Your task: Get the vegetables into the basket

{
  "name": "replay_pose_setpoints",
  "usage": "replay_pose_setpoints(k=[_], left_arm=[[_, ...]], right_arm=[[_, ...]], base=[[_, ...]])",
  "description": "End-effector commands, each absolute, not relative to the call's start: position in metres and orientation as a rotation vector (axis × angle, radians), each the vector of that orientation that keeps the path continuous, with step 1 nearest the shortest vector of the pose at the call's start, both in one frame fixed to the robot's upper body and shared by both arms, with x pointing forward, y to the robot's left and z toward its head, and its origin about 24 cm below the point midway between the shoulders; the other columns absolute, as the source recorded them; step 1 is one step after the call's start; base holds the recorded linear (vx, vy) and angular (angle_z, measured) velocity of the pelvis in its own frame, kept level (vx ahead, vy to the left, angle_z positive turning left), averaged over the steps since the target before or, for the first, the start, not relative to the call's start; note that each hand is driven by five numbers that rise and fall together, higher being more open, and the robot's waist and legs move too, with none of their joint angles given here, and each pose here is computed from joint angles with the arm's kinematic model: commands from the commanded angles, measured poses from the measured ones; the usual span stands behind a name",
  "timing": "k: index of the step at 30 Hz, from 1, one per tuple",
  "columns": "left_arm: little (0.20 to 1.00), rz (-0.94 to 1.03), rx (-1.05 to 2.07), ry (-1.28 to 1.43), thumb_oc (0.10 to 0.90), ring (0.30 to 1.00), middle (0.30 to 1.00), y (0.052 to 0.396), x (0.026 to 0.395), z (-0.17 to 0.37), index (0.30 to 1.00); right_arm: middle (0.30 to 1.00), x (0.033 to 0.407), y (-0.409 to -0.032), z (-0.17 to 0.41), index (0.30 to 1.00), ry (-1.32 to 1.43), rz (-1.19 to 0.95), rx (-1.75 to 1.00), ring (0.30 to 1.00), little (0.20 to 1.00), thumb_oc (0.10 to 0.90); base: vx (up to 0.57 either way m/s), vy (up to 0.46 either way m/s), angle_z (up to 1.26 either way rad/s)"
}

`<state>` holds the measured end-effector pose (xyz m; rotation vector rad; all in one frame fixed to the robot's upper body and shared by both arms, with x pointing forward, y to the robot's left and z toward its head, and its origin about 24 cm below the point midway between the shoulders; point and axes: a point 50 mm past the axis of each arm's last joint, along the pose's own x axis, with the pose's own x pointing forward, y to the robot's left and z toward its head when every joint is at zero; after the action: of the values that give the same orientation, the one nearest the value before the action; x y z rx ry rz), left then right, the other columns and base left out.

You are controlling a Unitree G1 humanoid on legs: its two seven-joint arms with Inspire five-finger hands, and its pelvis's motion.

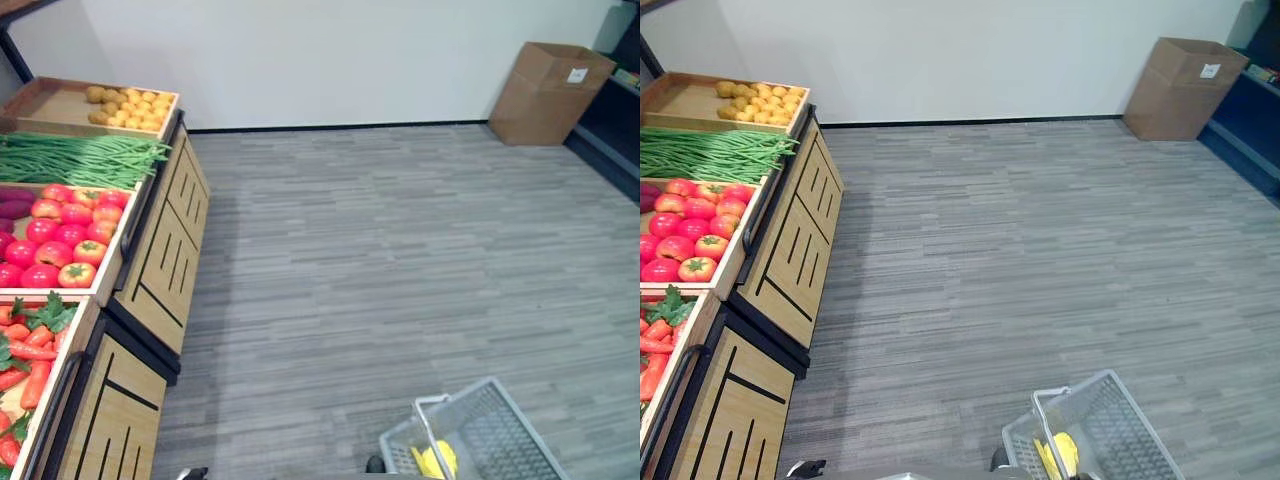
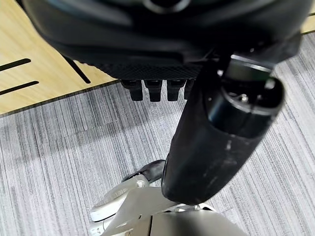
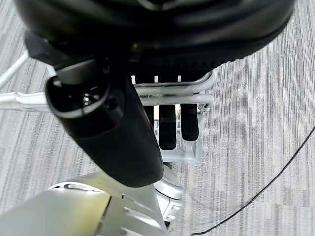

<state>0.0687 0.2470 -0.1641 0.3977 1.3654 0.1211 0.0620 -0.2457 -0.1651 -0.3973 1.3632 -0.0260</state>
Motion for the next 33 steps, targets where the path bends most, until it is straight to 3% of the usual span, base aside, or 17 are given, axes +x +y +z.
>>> replay_pose_setpoints(k=[1,20,33], left_arm=[[1.000,0.112,0.390,1.384,0.900,1.000,1.000,0.246,0.068,-0.165,1.000],[1.000,0.059,0.407,1.377,0.900,1.000,1.000,0.239,0.073,-0.166,1.000],[1.000,0.071,0.350,1.345,0.900,1.000,1.000,0.225,0.082,-0.167,1.000]], right_arm=[[0.300,0.070,-0.240,-0.165,0.300,1.328,-0.038,-0.324,0.300,0.300,0.400],[0.300,0.054,-0.243,-0.167,0.300,1.379,-0.017,-0.331,0.300,0.300,0.400],[0.300,0.065,-0.264,-0.159,0.300,1.338,-0.060,-0.365,0.300,0.300,0.400]], base=[[0.14,0.106,-0.31],[0.22,-0.041,0.32],[0.21,-0.156,0.24]])
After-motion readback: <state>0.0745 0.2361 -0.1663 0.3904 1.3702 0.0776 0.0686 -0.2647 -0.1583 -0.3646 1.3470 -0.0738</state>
